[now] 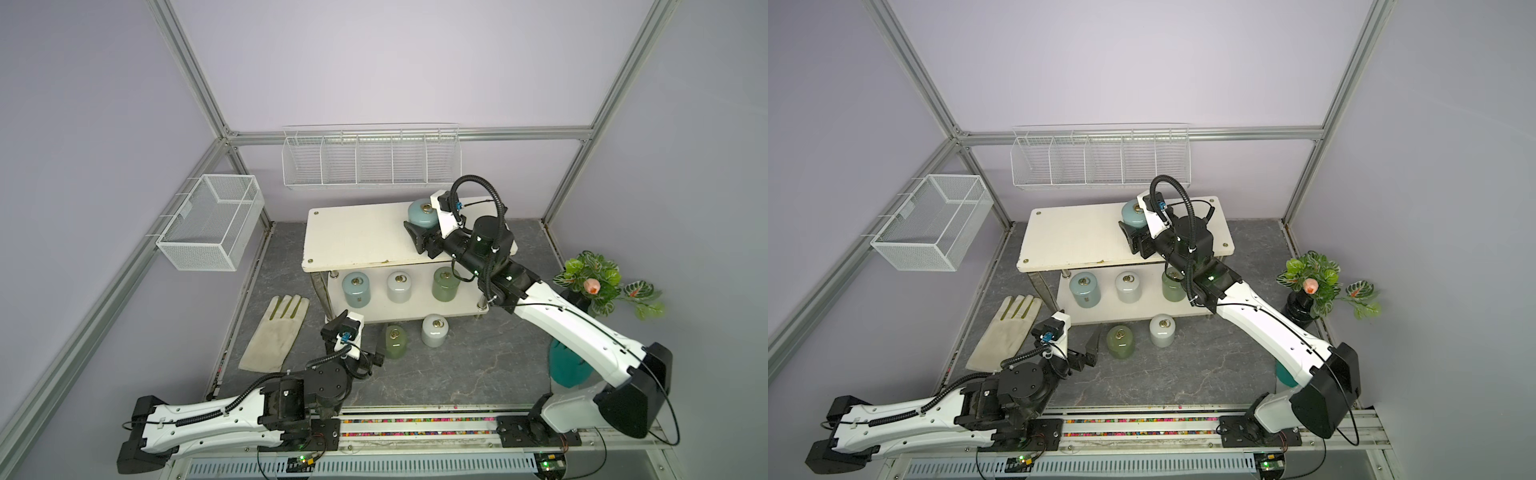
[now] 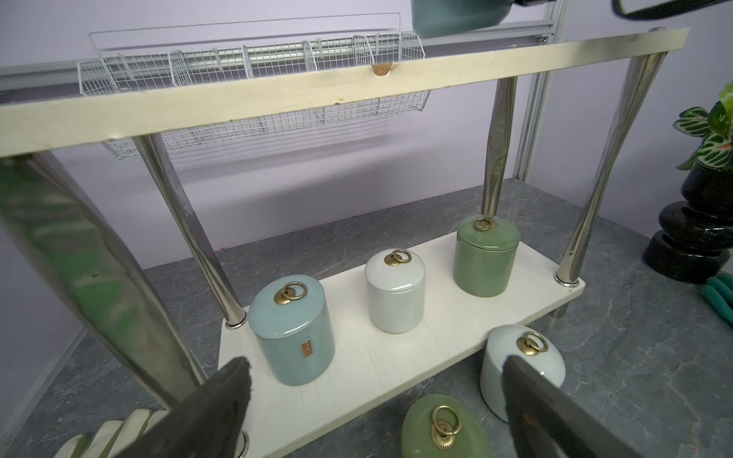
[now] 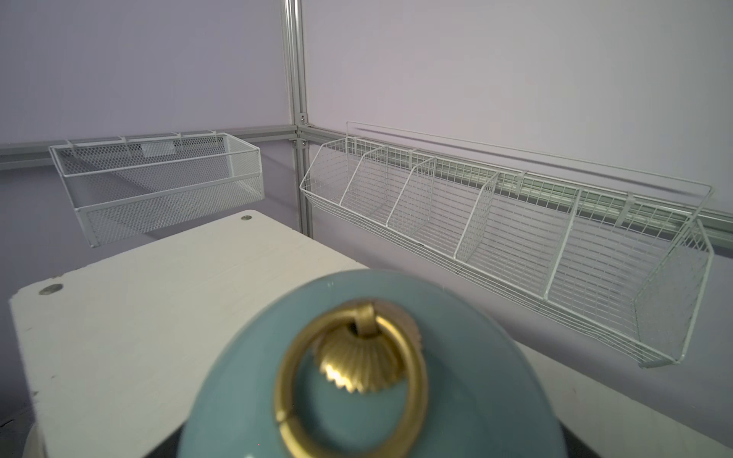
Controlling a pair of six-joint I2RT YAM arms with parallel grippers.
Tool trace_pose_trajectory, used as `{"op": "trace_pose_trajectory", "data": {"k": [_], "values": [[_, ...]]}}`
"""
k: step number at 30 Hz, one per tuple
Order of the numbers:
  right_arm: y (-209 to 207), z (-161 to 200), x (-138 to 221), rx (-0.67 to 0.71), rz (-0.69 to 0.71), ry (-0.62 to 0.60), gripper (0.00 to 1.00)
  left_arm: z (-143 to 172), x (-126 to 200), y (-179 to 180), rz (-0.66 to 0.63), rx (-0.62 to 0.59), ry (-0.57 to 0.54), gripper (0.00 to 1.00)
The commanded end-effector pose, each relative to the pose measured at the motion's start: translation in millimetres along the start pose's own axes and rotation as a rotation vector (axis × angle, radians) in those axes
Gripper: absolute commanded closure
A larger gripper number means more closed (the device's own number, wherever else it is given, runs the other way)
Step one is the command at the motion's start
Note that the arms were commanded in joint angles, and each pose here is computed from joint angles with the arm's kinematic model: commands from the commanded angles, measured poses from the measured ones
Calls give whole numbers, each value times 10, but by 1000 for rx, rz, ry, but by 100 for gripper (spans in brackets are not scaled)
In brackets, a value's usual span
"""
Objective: Remove the tea canisters from the shelf
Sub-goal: Pick up the tea canister from the shelf, then place the tea canister at the center of the board.
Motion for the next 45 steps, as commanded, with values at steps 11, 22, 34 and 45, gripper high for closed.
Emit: {"op": "trace_pose_trajectory", "data": {"k": [11, 22, 34, 45], "values": [[112, -204, 810, 33, 24, -101, 37, -64, -124, -139, 294, 142, 35, 0], [248, 172, 1324, 3, 13, -41, 37, -143, -170, -224, 601, 223, 117, 0], [282, 1084, 1784, -96, 87, 103, 37, -193, -280, -347, 653, 237, 125, 0], [260, 2058, 2079, -247, 208, 158, 36, -161, -400, -468, 691, 245, 154, 0]]}}
Point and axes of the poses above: each gripper's point midway between its finger pads, its own x axis back along the fingers, its own y axis along the line the jaws close on, z = x × y, the point moved 8 cm from there along x, back along the fingers, and after that the axes turned 4 degrees about x, right-handed, at the moved point
